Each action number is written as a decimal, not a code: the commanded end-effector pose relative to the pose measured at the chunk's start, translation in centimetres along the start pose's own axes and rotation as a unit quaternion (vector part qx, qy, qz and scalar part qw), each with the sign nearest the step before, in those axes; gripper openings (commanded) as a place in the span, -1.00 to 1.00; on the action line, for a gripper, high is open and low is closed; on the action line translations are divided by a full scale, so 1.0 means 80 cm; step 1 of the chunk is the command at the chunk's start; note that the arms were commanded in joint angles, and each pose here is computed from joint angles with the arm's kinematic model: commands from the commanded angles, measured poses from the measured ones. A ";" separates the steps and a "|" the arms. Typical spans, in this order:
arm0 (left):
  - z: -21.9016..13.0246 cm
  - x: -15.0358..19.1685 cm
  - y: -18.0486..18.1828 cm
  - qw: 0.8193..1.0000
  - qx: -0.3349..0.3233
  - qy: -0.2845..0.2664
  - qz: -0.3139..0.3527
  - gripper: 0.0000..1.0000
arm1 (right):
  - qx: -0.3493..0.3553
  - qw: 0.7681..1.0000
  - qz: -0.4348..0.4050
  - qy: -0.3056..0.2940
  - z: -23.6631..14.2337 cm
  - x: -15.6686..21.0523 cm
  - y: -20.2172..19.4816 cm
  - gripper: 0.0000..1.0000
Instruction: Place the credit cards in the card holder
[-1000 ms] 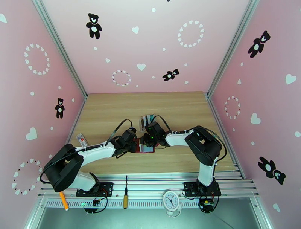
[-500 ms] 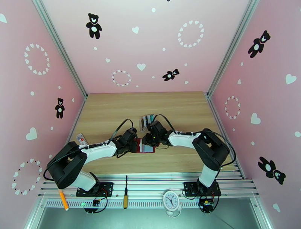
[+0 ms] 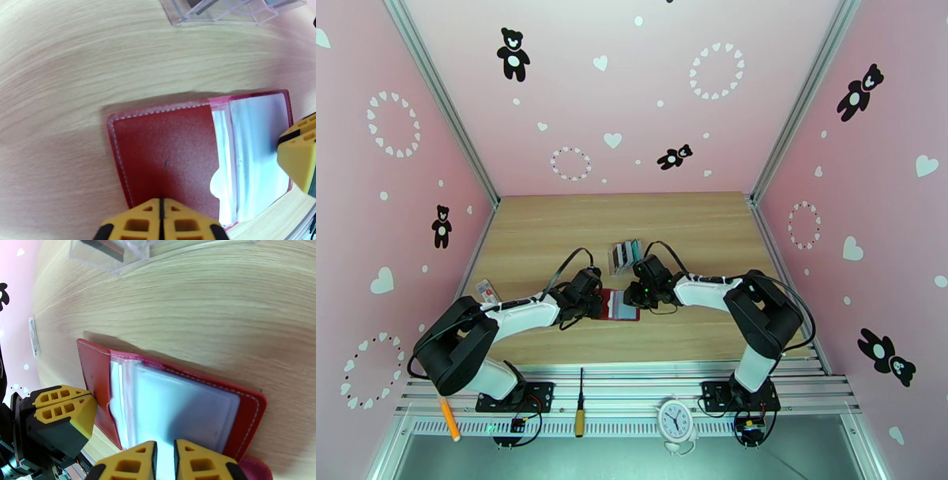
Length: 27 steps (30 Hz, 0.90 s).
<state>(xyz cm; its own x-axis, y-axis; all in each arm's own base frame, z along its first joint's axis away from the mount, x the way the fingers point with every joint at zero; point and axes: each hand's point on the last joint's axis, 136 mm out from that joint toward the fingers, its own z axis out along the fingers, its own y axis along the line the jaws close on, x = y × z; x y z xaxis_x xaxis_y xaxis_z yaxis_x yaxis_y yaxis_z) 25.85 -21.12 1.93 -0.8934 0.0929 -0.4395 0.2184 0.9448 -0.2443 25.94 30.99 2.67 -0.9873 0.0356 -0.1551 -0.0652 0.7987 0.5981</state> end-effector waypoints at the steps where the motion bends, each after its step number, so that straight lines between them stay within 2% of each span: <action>1: 0.005 0.011 0.002 1.000 0.005 0.016 -0.006 -0.79 | 0.018 1.000 -0.004 0.004 -0.002 0.004 -0.011 -0.58; 17: 0.009 0.015 0.000 1.000 0.011 0.026 -0.005 -0.79 | 0.029 1.000 -0.004 0.009 0.001 -0.003 -0.013 -0.55; 27: -0.007 0.001 -0.010 0.999 0.037 -0.006 -0.003 -0.71 | -0.015 1.000 -0.015 -0.008 -0.024 -0.017 0.029 -0.50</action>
<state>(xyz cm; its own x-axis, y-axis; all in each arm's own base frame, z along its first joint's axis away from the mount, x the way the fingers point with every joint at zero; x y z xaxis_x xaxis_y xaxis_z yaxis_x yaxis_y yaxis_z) 25.73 -21.69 2.02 -0.8929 0.0923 -0.4407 0.2327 0.9326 -0.2760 26.25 30.97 3.19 -0.9873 0.0168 -0.1583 -0.0798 0.8082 0.5835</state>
